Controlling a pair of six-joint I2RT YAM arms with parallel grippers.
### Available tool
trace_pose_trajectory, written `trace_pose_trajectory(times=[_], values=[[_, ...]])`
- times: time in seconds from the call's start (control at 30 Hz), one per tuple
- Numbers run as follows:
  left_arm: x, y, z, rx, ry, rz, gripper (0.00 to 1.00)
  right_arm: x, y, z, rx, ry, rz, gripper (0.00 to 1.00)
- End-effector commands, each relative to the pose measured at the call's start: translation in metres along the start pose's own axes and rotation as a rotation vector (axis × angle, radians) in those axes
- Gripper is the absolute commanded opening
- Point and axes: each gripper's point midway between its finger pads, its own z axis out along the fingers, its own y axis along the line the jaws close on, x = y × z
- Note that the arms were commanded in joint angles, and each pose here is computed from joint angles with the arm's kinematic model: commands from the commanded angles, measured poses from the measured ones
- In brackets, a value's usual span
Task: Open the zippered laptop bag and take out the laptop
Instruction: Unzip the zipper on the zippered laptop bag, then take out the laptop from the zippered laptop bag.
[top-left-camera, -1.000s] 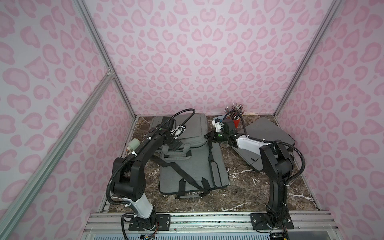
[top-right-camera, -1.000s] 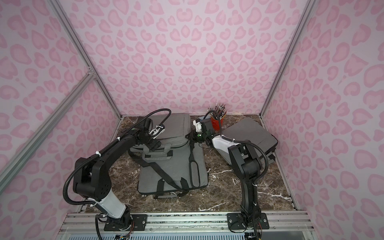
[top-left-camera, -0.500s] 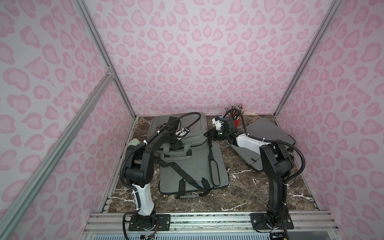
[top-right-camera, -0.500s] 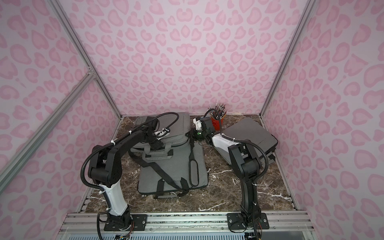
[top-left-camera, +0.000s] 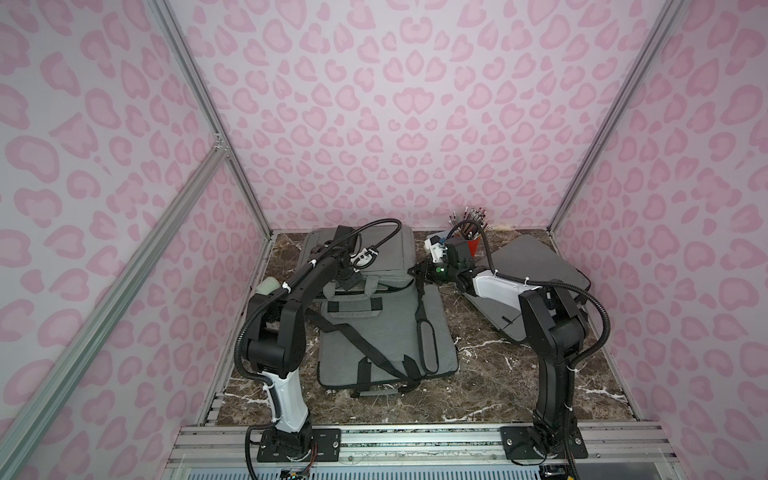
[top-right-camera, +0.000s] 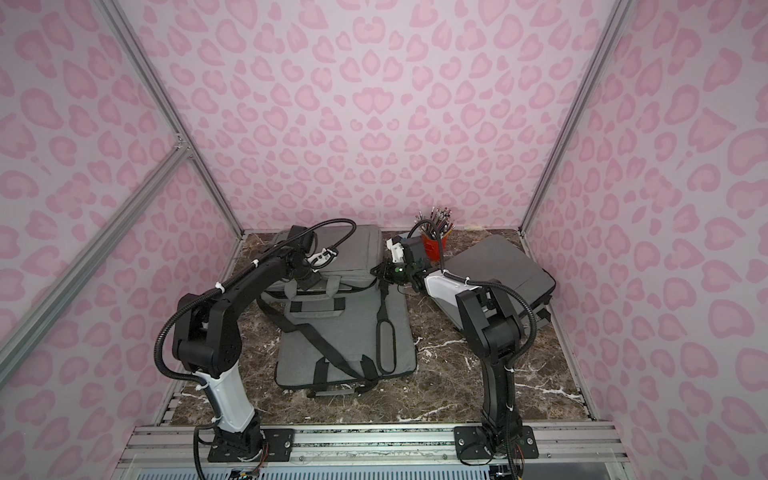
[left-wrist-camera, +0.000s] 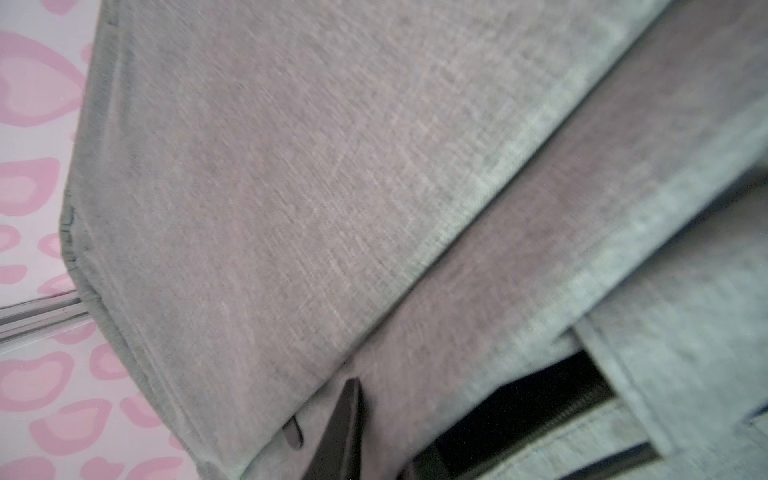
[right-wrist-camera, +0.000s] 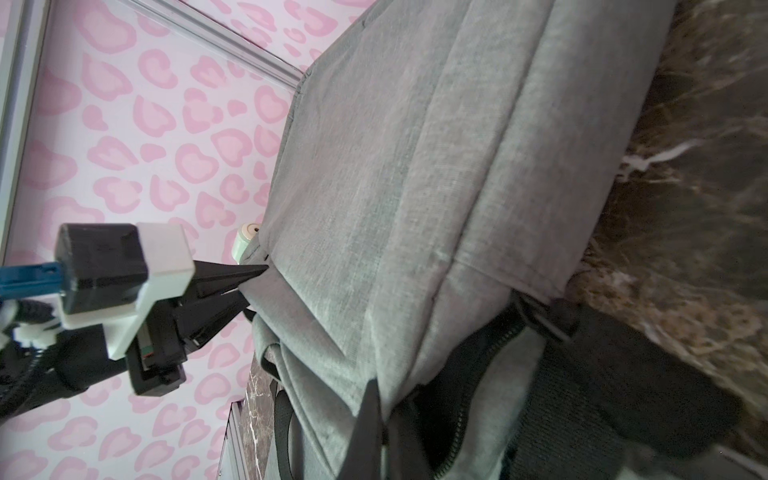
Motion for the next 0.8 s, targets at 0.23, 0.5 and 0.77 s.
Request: trace_pose_trajectory(times=[0.23, 0.5, 0.77], values=[[-0.015, 0.026, -0.033, -0.051, -0.044, -0.102, 0.02, 0.002, -0.005, -0.006, 0.026, -0.021, 0.001, 0.06], [-0.034, 0.038, -0.054, 0.013, -0.135, -0.215, 0.02, -0.007, 0.025, -0.04, 0.052, -0.15, -0.135, 0.4], [-0.043, 0.041, -0.063, 0.05, -0.154, -0.232, 0.02, 0.029, 0.069, -0.057, 0.168, -0.249, -0.66, 0.52]])
